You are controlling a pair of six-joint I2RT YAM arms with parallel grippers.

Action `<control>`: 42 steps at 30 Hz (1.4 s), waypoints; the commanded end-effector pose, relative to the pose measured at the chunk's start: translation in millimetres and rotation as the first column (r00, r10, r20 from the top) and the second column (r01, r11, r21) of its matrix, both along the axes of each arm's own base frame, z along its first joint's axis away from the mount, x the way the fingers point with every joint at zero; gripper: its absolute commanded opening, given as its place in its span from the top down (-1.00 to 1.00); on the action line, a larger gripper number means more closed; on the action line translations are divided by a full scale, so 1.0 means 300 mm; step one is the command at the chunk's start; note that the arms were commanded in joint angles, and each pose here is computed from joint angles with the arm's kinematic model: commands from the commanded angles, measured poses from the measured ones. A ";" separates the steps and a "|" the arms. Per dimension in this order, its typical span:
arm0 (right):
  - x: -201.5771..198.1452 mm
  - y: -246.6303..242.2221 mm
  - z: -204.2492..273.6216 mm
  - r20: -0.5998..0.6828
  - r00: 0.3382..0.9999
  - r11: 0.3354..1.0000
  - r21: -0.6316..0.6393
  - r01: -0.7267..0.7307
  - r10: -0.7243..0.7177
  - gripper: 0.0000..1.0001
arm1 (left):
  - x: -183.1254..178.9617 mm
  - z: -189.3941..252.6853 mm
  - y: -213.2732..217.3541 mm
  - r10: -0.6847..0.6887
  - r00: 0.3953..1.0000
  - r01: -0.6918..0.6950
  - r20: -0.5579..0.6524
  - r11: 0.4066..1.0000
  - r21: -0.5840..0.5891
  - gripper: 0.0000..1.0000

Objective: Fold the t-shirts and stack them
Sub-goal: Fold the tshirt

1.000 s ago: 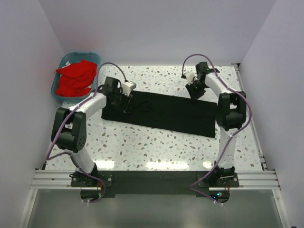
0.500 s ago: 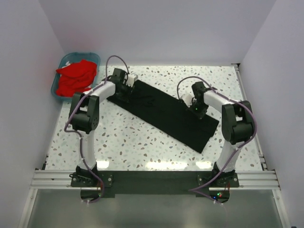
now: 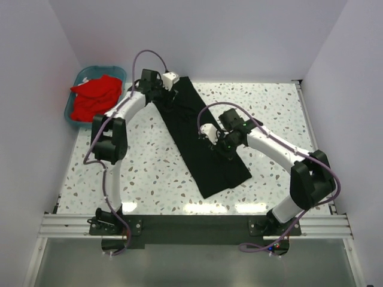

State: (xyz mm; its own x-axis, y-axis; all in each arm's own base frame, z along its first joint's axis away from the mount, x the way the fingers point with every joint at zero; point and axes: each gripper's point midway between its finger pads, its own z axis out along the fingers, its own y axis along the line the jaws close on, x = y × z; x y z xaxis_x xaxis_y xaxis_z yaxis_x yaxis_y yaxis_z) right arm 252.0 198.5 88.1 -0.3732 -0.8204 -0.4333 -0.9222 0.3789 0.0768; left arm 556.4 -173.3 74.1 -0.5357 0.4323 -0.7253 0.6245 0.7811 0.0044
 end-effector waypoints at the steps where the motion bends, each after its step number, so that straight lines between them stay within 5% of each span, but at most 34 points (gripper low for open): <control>1: 0.078 -0.008 0.025 0.091 0.996 1.000 0.001 -0.005 0.005 0.76 | -0.012 0.380 -0.044 -0.009 0.974 0.044 0.228 0.988 -0.147 -0.45; 7: 0.136 -0.073 -0.141 0.047 0.999 0.990 -0.143 0.012 -0.006 0.85 | -0.177 0.265 -0.041 0.022 1.000 -0.024 -0.014 0.979 -0.201 -0.28; 15: 0.033 -0.101 -0.267 -0.117 0.993 0.981 -0.191 -0.024 0.002 0.96 | -0.339 0.197 0.025 0.064 0.995 -0.075 -0.070 0.984 -0.161 -0.18; 20: -0.167 -0.009 -0.301 -0.313 0.945 0.980 -0.143 -0.140 0.090 0.95 | -0.402 0.124 0.051 0.052 0.988 -0.067 -0.142 0.992 -0.105 -0.12; 28: -0.376 0.227 -0.268 -0.430 0.882 0.980 0.036 -0.197 0.193 0.94 | -0.383 0.062 0.015 -0.002 0.976 -0.018 -0.216 0.996 -0.092 -0.07; 35: -0.235 0.364 -0.070 -0.338 0.922 0.971 0.208 -0.122 0.188 0.73 | -0.347 -0.070 -0.032 -0.032 0.958 0.008 -0.284 0.996 -0.086 -0.08; 42: 0.196 0.271 0.020 -0.109 0.988 0.963 0.234 0.136 -0.113 0.69 | -0.252 -0.127 -0.045 -0.020 0.963 0.002 -0.267 0.998 -0.066 -0.07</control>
